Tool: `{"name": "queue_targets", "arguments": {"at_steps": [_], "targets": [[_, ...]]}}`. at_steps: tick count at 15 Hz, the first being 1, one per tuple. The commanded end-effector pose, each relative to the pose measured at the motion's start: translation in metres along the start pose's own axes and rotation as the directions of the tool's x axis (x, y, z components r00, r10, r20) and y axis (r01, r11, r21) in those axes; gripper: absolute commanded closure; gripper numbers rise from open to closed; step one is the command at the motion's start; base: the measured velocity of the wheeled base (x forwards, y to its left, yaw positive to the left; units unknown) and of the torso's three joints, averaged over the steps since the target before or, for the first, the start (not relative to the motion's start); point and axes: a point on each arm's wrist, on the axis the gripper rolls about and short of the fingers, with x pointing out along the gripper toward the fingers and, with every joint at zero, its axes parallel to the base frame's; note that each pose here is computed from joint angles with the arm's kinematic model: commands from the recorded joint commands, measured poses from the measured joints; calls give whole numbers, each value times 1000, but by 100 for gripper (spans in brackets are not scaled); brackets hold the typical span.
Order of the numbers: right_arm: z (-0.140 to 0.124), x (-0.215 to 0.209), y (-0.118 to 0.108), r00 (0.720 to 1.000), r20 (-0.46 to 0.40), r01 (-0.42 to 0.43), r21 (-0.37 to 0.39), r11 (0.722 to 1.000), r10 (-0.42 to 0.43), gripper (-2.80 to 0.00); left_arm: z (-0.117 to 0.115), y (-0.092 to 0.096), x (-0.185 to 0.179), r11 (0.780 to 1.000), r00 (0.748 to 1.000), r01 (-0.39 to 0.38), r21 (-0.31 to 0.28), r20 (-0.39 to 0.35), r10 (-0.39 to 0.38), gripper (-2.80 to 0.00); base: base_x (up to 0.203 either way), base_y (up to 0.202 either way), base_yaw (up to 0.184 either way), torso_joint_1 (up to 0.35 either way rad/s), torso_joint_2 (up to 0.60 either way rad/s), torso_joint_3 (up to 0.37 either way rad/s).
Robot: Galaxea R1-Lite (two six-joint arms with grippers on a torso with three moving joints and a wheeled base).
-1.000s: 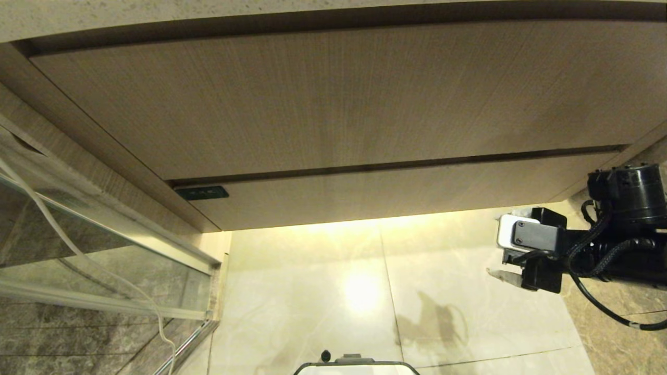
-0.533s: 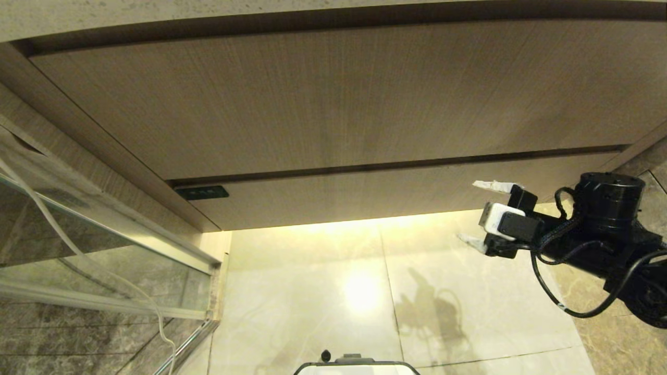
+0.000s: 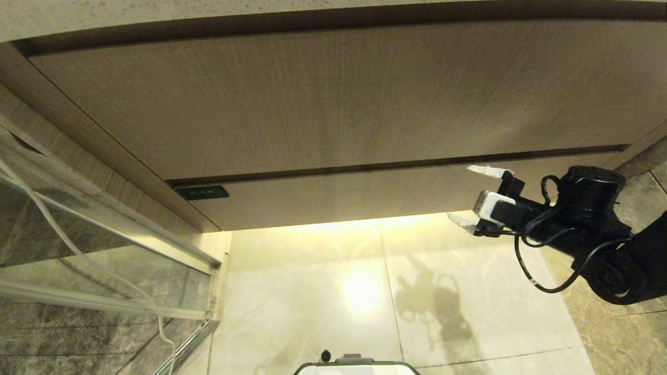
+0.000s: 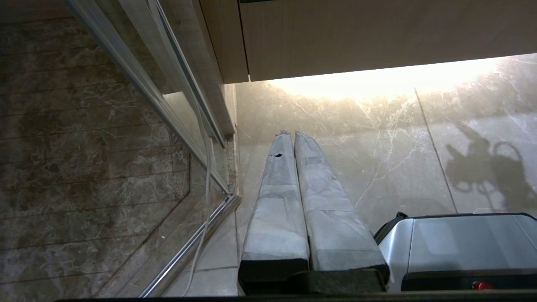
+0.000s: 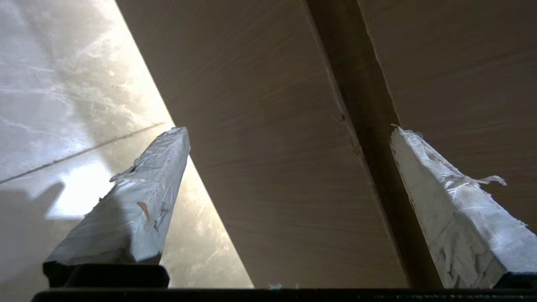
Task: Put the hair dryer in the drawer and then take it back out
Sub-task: Pull open the drawer
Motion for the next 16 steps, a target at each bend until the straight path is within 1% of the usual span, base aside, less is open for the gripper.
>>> {"name": "queue_targets", "arguments": {"at_steps": [1,4,6,7,10,12,13,16], "targets": [[-8,10,1,1000,-8,-5,0,1000,5,-280,0,0,0,1000,1000,0,0,-1,0,0,0,0,0,0,0,0],[-11,15,-3,1000,-26,-17,9,1000,17,-280,0,0,0,1000,1000,0,0,-1,0,0,0,0,0,0,0,0],[-13,14,-5,998,-67,-14,8,1000,15,-280,0,0,0,1000,1000,0,0,-1,0,0,0,0,0,0,0,0],[-16,14,-3,996,-81,-36,17,999,38,-280,0,0,0,1000,1000,0,0,-1,0,0,0,0,0,0,0,0],[-19,18,-2,996,-85,-38,17,999,39,-280,0,0,0,1000,1000,0,0,0,0,0,0,0,0,0,0,0],[-23,26,-4,996,-82,-28,11,1000,29,-280,0,0,0,1000,1000,0,0,0,0,0,0,0,0,0,0,0],[-24,31,-8,997,-74,-11,2,1000,11,-280,0,0,0,1000,1000,0,0,-1,0,0,0,0,0,0,0,0],[-25,35,-11,998,-69,0,-4,1000,0,-280,0,0,0,1000,1000,0,0,-1,0,0,0,0,0,0,0,0]]}}
